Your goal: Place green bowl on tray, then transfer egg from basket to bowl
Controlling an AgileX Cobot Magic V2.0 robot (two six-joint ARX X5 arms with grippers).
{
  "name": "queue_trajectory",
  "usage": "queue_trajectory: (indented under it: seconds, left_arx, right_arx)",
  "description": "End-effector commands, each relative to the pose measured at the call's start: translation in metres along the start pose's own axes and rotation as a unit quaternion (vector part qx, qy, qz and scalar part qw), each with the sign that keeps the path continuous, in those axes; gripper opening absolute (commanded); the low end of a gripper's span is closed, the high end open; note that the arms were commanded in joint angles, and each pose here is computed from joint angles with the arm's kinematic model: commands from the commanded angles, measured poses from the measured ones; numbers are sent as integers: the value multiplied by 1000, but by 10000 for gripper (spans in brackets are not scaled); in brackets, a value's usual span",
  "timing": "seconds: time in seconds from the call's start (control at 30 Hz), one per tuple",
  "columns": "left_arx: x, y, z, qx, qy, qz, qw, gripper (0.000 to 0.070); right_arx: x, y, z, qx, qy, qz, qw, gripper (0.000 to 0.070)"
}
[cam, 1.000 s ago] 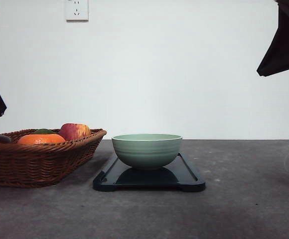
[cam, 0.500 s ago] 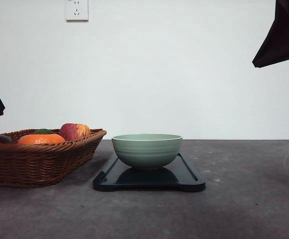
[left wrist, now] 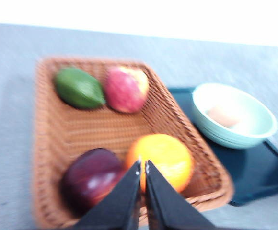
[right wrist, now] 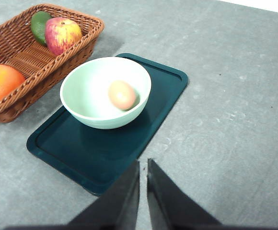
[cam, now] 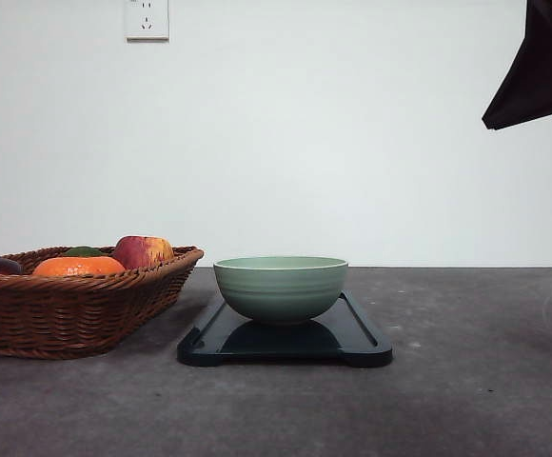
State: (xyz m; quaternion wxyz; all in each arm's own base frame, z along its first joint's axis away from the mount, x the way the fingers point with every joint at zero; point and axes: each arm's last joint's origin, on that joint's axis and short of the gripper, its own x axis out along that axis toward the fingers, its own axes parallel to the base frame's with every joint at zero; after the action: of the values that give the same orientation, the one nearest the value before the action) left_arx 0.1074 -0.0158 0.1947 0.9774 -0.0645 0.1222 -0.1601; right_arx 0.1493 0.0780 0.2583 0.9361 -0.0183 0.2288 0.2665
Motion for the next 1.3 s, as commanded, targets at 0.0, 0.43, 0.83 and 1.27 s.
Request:
queue_trajectory:
  seconds: [0.0, 0.43, 0.83, 1.27]
  left_arx:
    - [-2, 2, -7, 11, -13, 10, 1000, 0]
    - [-5, 13, -42, 21, -51, 63, 997, 0]
    - [-6, 14, -40, 43, -57, 77, 994, 0]
    - [-6, 14, -40, 43, -57, 77, 994, 0]
  right_arx:
    - [0, 1, 2, -4, -6, 3, 1000, 19]
    - [0, 1, 2, -4, -7, 4, 1000, 19]
    - [0, 1, 3, -4, -10, 4, 1000, 19]
    - [0, 1, 3, -4, -10, 4, 1000, 19]
